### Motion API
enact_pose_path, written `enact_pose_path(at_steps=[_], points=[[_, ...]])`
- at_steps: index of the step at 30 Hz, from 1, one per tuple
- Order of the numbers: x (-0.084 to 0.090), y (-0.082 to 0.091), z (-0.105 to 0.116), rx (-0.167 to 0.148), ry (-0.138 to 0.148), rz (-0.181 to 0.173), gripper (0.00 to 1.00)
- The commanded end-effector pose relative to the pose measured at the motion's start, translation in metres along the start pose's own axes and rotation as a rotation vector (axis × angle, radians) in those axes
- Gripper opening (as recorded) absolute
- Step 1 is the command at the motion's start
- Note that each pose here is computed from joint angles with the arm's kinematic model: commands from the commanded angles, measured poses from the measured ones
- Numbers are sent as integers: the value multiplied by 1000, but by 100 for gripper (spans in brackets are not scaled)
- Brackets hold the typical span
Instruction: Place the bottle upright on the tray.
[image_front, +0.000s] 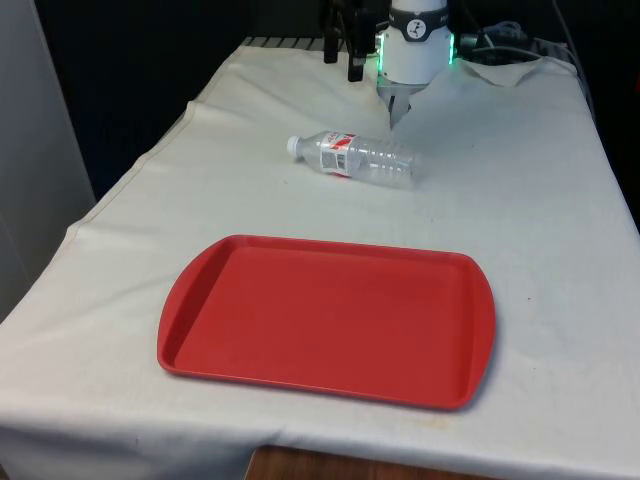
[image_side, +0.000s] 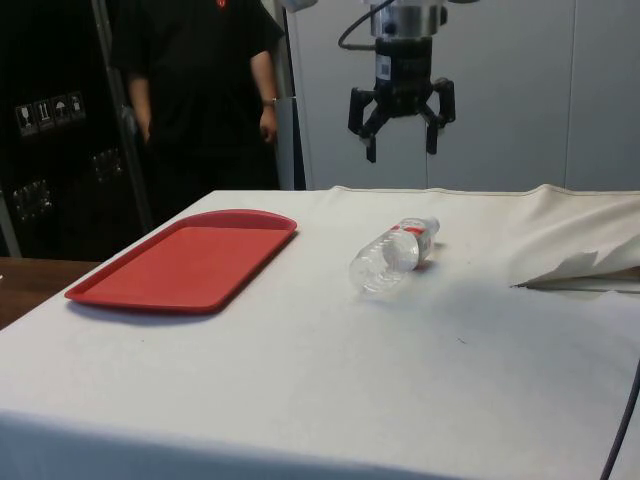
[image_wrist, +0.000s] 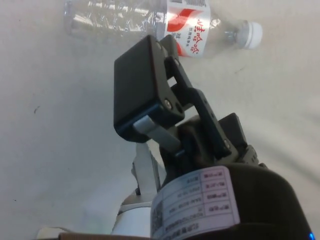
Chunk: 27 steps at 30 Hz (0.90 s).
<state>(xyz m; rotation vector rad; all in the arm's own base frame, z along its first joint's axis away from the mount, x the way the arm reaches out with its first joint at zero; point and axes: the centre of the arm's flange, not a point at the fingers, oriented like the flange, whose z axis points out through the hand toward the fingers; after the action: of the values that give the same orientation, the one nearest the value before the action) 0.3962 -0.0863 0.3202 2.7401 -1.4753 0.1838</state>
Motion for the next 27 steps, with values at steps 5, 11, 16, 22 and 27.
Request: enact_pose_path(at_steps=[5, 11, 16, 22, 27], points=[[-1, 1, 2, 24, -5, 29, 100], [-1, 2, 5, 39, -17, 57, 100], [-1, 3, 9, 50, -29, 79, 100], [-1, 4, 15, 63, -48, 112, 100], [0, 5, 20, 71, -64, 138, 100]])
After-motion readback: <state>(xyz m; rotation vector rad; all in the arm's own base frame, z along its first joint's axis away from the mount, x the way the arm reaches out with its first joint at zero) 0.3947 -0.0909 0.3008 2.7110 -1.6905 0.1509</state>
